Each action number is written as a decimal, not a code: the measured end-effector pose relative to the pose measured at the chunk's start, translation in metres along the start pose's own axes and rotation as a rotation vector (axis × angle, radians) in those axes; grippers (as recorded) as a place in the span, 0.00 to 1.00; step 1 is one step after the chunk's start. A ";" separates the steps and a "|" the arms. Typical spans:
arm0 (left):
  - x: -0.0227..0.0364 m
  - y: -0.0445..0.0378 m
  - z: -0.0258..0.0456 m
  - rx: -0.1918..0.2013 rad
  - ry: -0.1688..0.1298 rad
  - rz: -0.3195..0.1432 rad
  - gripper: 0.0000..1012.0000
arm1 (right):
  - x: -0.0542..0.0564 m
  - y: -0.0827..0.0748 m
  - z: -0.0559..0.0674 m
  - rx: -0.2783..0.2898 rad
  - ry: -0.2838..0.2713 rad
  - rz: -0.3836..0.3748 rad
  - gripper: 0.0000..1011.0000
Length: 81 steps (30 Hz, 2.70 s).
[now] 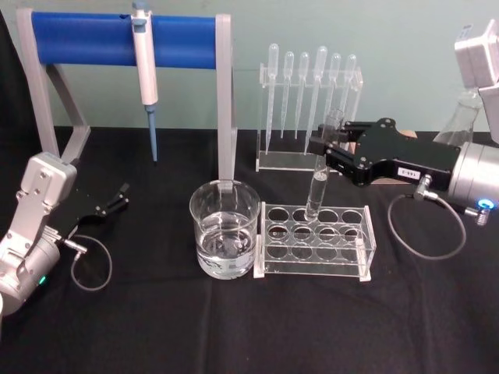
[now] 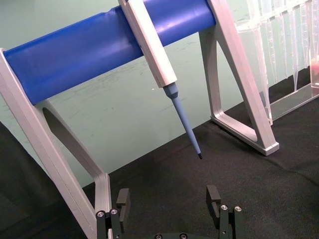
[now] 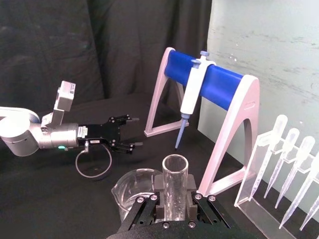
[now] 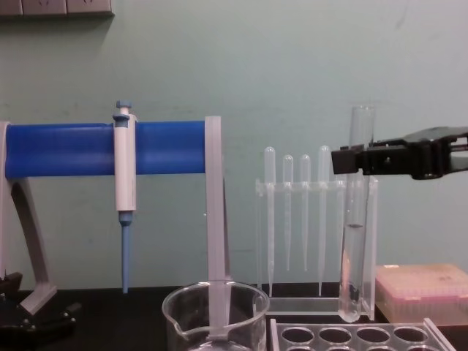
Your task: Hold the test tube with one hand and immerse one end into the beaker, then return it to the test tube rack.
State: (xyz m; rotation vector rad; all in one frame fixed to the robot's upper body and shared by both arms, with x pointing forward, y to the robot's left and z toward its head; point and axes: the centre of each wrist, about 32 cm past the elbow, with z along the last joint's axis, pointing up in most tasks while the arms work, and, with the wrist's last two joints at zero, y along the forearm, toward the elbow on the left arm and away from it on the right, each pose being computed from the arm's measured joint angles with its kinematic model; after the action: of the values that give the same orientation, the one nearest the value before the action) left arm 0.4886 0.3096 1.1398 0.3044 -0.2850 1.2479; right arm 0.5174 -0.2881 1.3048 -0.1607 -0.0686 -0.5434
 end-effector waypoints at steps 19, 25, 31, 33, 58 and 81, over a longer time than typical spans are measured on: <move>0.0000 0.0000 0.0000 0.000 0.000 0.000 0.99 | 0.003 0.002 0.013 -0.017 -0.013 0.010 0.24; 0.0000 0.0000 0.0000 0.000 0.000 0.000 0.99 | 0.002 0.002 0.013 -0.016 -0.013 0.009 0.24; 0.0000 0.0000 0.0000 0.000 0.000 0.000 0.99 | 0.002 0.002 0.013 -0.015 -0.013 0.009 0.24; 0.0000 0.0000 0.0000 0.000 0.000 0.000 0.99 | 0.003 0.002 0.013 -0.015 -0.013 0.009 0.24; 0.0000 0.0000 0.0000 0.000 0.000 0.000 0.99 | 0.003 0.002 0.012 -0.014 -0.014 0.007 0.24; 0.0000 0.0000 0.0000 0.000 0.000 0.000 0.99 | 0.003 0.002 0.012 -0.014 -0.013 0.008 0.24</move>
State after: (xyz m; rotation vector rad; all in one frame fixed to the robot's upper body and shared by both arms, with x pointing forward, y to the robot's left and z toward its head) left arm 0.4886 0.3097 1.1398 0.3045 -0.2850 1.2479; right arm 0.5201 -0.2860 1.3168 -0.1779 -0.0774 -0.5355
